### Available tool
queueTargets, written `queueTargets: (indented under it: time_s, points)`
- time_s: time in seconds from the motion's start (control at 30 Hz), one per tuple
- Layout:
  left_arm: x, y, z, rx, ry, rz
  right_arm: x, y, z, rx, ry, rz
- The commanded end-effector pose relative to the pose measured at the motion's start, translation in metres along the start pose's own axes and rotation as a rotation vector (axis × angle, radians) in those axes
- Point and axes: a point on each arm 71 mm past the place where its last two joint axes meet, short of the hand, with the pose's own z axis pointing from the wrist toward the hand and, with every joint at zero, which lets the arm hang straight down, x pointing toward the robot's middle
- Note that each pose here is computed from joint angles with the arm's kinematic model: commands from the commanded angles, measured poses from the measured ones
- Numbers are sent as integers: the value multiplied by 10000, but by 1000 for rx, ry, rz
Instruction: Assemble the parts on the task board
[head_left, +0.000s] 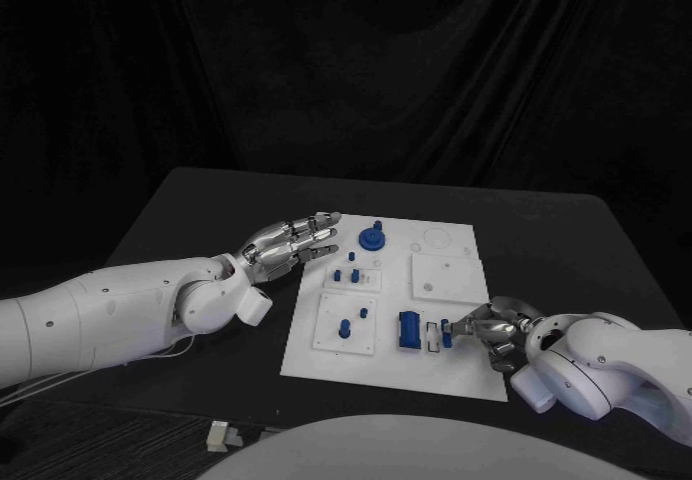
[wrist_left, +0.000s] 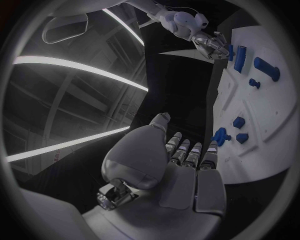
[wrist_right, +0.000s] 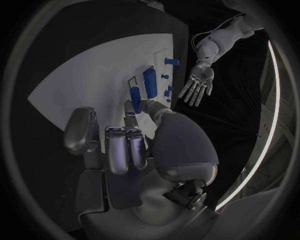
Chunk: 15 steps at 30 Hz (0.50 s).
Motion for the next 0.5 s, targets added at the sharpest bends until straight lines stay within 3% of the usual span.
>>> queueTargets:
  time_s: [0.03, 0.5]
  points:
    - [11, -8, 7, 13, 4, -4, 6, 33, 10, -21, -8, 9]
    - [9, -9, 5, 15, 6, -5, 68, 55, 58, -26, 25, -8]
